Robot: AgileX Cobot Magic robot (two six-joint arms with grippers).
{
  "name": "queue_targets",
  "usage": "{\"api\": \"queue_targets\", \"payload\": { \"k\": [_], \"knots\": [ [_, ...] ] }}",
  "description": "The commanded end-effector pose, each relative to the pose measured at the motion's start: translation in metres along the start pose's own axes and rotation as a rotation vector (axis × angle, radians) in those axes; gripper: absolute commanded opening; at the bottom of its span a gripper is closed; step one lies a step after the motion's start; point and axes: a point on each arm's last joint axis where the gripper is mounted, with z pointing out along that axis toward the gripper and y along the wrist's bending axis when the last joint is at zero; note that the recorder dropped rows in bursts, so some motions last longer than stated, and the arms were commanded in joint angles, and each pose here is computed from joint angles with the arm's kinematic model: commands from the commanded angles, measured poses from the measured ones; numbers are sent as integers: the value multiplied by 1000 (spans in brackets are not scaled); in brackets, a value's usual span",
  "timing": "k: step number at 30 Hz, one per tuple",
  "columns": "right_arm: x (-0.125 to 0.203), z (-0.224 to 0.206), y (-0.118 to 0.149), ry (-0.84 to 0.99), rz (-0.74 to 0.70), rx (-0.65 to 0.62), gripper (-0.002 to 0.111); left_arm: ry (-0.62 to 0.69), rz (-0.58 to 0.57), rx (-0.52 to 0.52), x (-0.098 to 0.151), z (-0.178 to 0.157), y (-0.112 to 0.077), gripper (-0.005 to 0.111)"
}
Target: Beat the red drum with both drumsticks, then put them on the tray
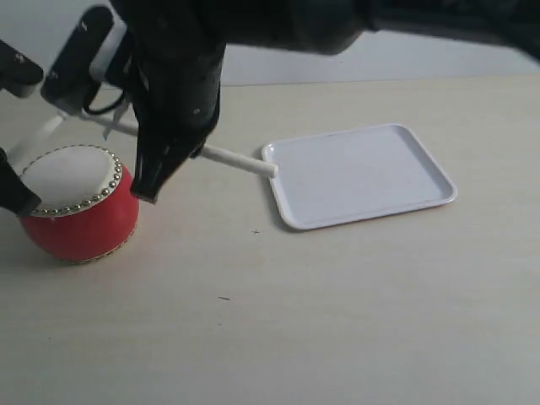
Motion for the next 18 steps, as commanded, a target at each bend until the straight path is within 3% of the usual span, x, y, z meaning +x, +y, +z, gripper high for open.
{"api": "queue_targets", "payload": {
  "k": [1, 9, 18],
  "knots": [
    [3, 34, 12, 72, -17, -26, 0, -95, -56, -15, 2, -27, 12, 0],
    [7, 56, 19, 121, -35, -40, 0, -119, -68, -21, 6, -36, 15, 0],
    [1, 0, -5, 11, 14, 59, 0, 97, -34, 11, 10, 0, -1, 0]
  ]
}}
